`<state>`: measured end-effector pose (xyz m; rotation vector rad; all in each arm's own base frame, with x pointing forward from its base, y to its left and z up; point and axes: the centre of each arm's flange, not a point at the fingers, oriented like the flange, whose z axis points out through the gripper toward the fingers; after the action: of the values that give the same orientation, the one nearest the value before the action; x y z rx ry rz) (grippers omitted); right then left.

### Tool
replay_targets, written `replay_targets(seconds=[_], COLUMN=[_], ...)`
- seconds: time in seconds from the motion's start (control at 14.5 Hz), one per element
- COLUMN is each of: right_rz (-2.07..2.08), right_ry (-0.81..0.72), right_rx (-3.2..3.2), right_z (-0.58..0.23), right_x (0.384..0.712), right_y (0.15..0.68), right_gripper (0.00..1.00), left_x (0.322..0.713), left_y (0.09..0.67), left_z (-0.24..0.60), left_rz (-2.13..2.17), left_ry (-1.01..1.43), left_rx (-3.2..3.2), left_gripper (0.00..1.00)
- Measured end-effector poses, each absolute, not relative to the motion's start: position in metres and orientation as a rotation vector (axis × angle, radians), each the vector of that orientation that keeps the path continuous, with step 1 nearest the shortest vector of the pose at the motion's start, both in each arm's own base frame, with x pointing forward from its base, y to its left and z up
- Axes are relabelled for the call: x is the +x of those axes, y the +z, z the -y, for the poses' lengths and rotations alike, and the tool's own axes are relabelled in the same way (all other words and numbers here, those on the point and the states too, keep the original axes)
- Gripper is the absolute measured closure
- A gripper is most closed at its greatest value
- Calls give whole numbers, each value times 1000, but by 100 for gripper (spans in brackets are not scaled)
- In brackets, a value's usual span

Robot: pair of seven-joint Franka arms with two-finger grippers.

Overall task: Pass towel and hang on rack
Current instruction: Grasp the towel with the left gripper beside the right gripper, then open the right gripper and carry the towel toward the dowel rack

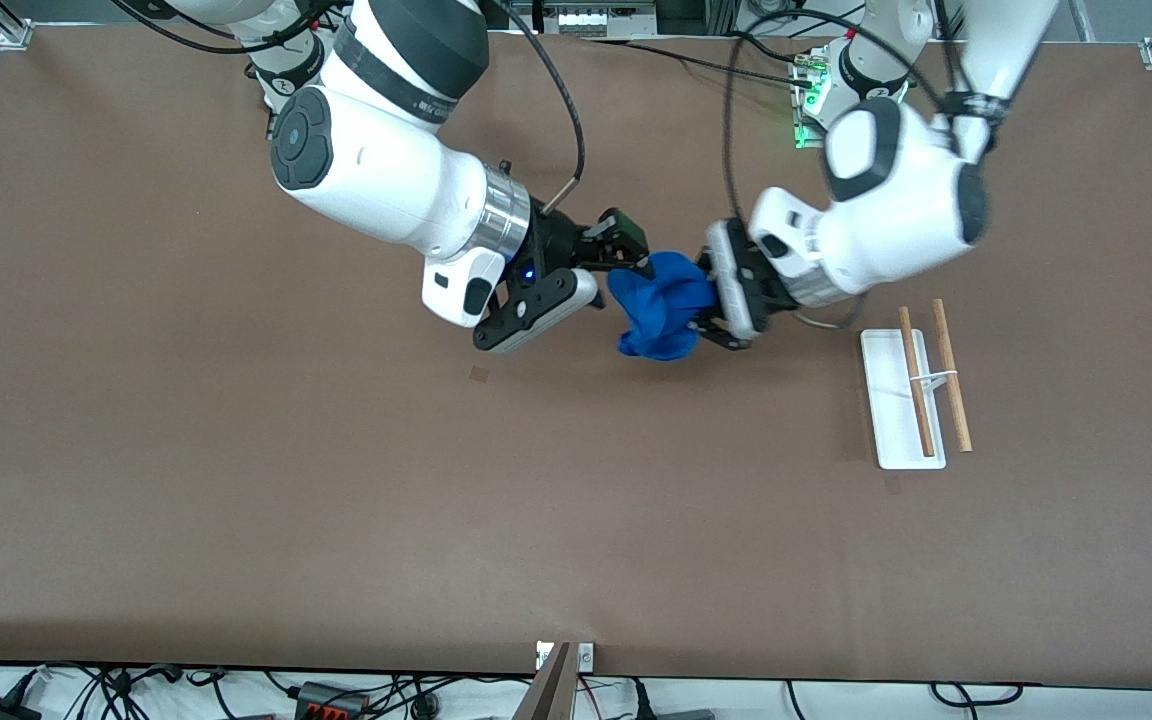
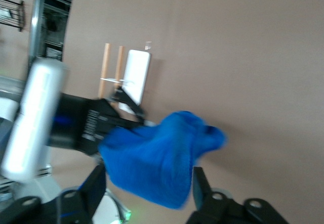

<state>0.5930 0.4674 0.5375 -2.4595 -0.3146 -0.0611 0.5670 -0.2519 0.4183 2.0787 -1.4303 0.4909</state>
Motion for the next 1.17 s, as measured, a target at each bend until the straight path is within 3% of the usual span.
replay_targets(seconds=[0.14, 0.76, 1.17], right_rz=[296, 64, -9], right_ry=[-62, -38, -3], right_rx=[-2507, -2650, -2992], right_z=[-453, -319, -198], right_x=[604, 679, 710], right_y=[525, 464, 417], right_gripper=[1, 0, 0], left_x=[574, 595, 595], left_y=[425, 463, 472], left_z=[210, 63, 64], left_rz=[1415, 1563, 1705], left_ry=[429, -2, -281], left_rx=[2094, 2500, 2818], left_gripper=[92, 92, 92])
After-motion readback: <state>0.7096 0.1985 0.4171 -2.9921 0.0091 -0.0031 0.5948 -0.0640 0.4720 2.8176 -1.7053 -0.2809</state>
